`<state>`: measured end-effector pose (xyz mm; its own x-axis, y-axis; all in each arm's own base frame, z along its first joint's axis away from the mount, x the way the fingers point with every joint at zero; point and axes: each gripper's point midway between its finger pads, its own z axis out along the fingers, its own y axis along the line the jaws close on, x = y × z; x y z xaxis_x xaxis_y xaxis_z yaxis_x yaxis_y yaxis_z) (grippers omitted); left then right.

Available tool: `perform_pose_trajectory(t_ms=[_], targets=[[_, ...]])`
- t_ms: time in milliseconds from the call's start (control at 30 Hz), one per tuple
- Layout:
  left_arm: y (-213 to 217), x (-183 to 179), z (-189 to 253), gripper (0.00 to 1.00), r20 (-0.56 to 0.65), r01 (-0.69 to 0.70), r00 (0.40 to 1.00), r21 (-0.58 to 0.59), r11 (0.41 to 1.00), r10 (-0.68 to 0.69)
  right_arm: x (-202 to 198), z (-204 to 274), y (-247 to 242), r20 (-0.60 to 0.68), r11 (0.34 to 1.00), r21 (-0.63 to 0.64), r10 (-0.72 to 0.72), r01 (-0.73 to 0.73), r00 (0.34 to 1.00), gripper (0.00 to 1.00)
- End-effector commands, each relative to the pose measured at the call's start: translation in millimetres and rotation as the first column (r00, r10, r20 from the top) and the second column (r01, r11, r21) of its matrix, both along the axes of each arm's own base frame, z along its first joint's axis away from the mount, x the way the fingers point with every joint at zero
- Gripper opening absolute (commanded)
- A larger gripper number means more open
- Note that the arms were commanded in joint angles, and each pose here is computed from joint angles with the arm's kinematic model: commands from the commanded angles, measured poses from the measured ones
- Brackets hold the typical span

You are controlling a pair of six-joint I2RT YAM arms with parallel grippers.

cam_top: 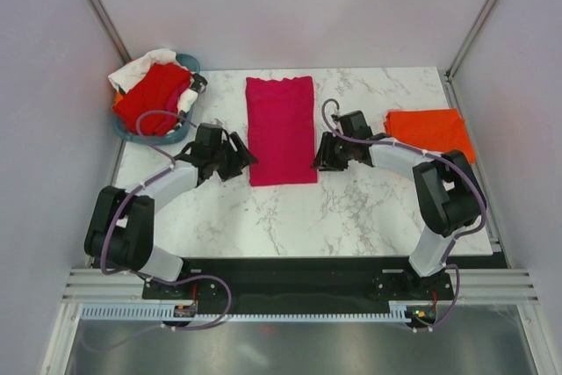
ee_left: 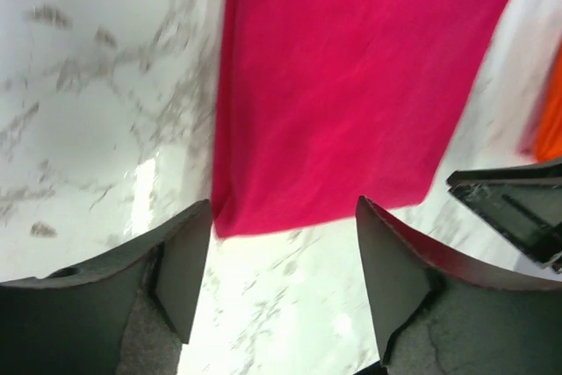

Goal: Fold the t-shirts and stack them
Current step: Fold the tshirt

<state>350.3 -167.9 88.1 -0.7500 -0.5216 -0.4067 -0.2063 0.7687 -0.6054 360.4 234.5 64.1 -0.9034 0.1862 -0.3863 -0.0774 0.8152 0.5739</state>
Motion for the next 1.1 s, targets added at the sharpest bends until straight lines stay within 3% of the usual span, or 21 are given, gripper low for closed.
perform_pose_trajectory(t_ms=[0, 167, 500, 600, 733, 867, 900, 1067], targets=[[2, -26, -14, 0.72, 0.006, 0.114, 0.993, 0.076, 0.991, -0.115, -21, -6, 0, 0.029, 0.998, -0.048, 0.049, -0.048, 0.998, 0.42], [-2, -45, -31, 0.61, -0.009, 0.160, 0.987, 0.049, 0.986, -0.159, -35, -12, 0, 0.039, 0.997, -0.048, 0.064, -0.062, 0.997, 0.38], [-12, -43, -53, 0.59, -0.033, 0.190, 0.981, 0.013, 0.982, -0.189, -36, -35, 4, 0.006, 0.996, -0.048, 0.075, -0.074, 0.997, 0.36], [-13, -43, -54, 0.53, -0.029, 0.197, 0.980, 0.009, 0.980, -0.197, -36, -38, 5, 0.004, 0.996, -0.045, 0.077, -0.077, 0.997, 0.36], [-12, -43, -53, 0.49, -0.023, 0.197, 0.980, 0.019, 0.980, -0.197, -36, -42, 8, -0.001, 0.995, -0.040, 0.089, -0.089, 0.996, 0.29], [-11, -43, -57, 0.47, -0.033, 0.197, 0.980, 0.022, 0.980, -0.196, -34, -44, 9, -0.001, 0.994, -0.042, 0.096, -0.096, 0.995, 0.09], [-11, -43, -58, 0.46, -0.037, 0.196, 0.980, 0.024, 0.980, -0.195, -34, -44, 9, -0.002, 0.994, -0.042, 0.097, -0.097, 0.995, 0.00], [-10, -43, -68, 0.42, -0.062, 0.194, 0.979, 0.033, 0.980, -0.192, -34, -45, 8, 0.001, 0.995, -0.049, 0.091, -0.091, 0.996, 0.00]])
